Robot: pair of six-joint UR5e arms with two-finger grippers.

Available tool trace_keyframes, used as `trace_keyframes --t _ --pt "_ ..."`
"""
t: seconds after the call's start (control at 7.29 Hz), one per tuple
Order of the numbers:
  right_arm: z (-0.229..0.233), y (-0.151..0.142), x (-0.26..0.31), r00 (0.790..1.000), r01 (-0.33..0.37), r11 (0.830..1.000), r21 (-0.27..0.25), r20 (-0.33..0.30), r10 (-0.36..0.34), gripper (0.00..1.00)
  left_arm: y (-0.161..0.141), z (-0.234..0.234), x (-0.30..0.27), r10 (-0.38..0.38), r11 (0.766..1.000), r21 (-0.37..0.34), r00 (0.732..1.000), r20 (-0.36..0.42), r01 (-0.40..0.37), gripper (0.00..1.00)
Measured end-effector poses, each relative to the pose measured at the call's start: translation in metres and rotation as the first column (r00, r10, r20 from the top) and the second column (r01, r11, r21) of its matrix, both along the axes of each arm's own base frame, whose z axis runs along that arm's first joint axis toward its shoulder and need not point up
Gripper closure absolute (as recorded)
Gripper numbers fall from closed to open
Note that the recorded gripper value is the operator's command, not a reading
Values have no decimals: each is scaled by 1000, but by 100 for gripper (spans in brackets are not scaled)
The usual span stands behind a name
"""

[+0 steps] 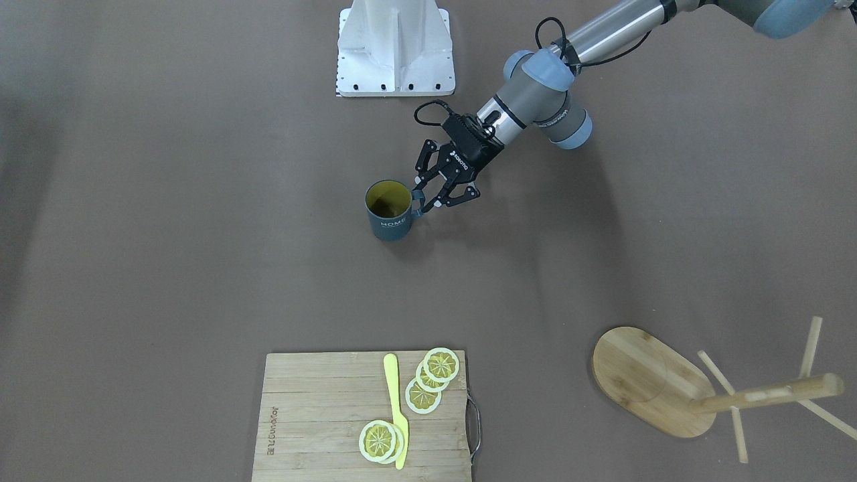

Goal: Hang cup on storage rack
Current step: 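Close the left gripper on the blue mug's handle, then lift the mug with the left gripper and carry it to the wooden rack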

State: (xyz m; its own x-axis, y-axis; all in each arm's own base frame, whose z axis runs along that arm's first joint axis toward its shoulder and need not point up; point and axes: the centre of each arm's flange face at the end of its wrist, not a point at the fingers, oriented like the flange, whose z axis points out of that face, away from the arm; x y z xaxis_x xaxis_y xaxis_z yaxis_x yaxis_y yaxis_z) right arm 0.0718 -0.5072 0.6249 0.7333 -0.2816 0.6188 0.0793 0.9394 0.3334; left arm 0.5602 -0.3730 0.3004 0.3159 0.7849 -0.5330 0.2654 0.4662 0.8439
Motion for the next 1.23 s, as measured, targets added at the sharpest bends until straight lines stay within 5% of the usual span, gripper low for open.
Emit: trace_keyframes --t 0.41,0.82,0.96,1.23 --pt "0 0 0 1000 -5 1000 -5 1 5 0 6 -7 -4 8 1000 -7 999 -54 -8 100" --pt "0 0 0 1000 -12 1000 -11 2 12 0 -11 -10 -22 -23 982 -190 982 -187 -13 100" --pt "1 0 0 1000 -14 1000 -14 1 14 0 -21 -10 -31 -46 951 -307 965 -260 -37 100" --pt "1 0 0 1000 -16 1000 -16 1 16 0 -49 -13 -56 -130 849 -518 912 -389 -100 100"
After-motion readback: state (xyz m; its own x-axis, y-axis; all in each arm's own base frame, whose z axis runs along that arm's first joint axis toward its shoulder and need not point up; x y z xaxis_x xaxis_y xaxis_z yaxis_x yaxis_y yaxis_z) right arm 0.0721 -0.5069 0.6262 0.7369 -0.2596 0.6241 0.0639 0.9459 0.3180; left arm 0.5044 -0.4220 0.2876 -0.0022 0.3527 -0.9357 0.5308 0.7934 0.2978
